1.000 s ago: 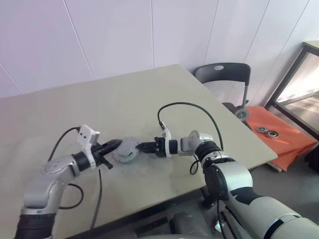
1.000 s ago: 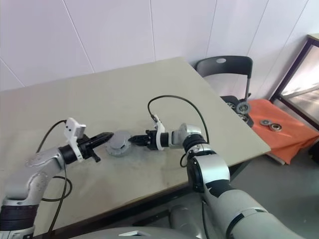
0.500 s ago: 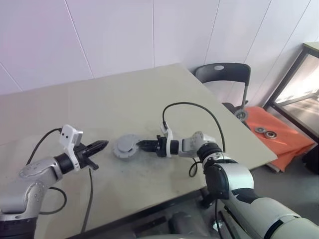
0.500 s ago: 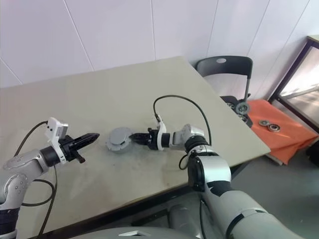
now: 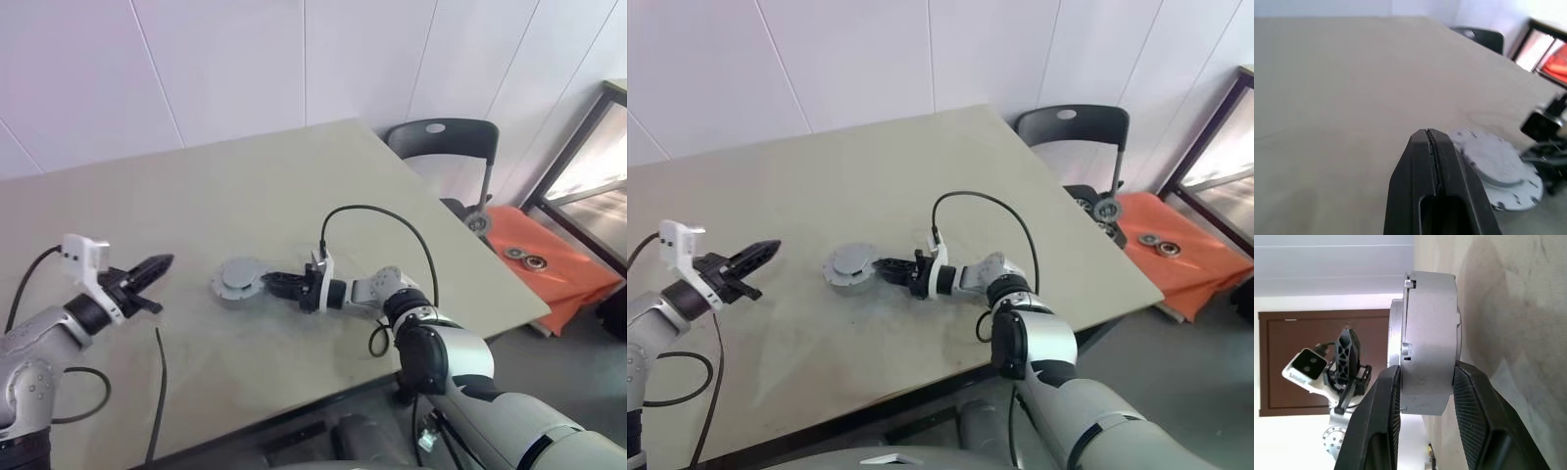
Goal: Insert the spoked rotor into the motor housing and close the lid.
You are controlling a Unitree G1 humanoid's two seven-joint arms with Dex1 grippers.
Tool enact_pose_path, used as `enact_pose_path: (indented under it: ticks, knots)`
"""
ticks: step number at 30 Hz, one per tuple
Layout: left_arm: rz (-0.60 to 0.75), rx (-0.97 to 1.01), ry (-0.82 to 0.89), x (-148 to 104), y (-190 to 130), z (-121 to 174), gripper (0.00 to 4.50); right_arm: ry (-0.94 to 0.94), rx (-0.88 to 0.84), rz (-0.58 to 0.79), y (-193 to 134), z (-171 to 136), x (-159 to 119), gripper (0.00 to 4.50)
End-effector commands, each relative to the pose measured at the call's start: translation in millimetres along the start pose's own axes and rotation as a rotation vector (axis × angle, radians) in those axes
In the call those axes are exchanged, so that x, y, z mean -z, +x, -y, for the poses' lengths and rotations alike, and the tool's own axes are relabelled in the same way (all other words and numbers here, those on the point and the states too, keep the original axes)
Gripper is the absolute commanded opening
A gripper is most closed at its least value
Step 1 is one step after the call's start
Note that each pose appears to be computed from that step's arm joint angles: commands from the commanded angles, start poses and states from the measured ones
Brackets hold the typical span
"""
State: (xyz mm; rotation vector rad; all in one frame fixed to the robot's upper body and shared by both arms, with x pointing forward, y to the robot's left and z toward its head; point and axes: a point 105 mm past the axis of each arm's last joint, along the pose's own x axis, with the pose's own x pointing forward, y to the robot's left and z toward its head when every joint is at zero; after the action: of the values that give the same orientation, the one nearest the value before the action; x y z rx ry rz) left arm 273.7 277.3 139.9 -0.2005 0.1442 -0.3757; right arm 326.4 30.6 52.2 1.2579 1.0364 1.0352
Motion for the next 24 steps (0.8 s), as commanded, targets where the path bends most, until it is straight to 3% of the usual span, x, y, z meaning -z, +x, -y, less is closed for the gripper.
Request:
enact_pose_path:
  ticks: [1, 6, 15, 23, 24]
  knots:
    - [0.086, -0.092, -0.055, -9.9, -11.0, -17.3, 0.0, -0.007, -0.132, 0.019, 15.3, -31.4, -6.0, 1.24]
    - [0.091, -0.159, -0.168, 13.2, -20.1, -25.7, 0.0, -0.039, -0.17, 0.036, 17.1, -48.0, -14.5, 1.24]
    - [0.047, -0.132, -0.312, 54.9, -8.0, -6.2, 0.0, -0.105, -0.201, 0.024, 16.1, -72.7, -24.5, 1.24]
    - [0.106, -0.026, -0.428, 54.5, 9.0, 21.0, 0.0, -0.134, -0.195, 0.018, 14.0, -78.8, -28.0, 1.24]
    - [0.111, -0.021, -0.431, 53.9, 10.0, 22.5, 0.19, -0.135, -0.195, 0.018, 13.8, -78.9, -28.2, 1.24]
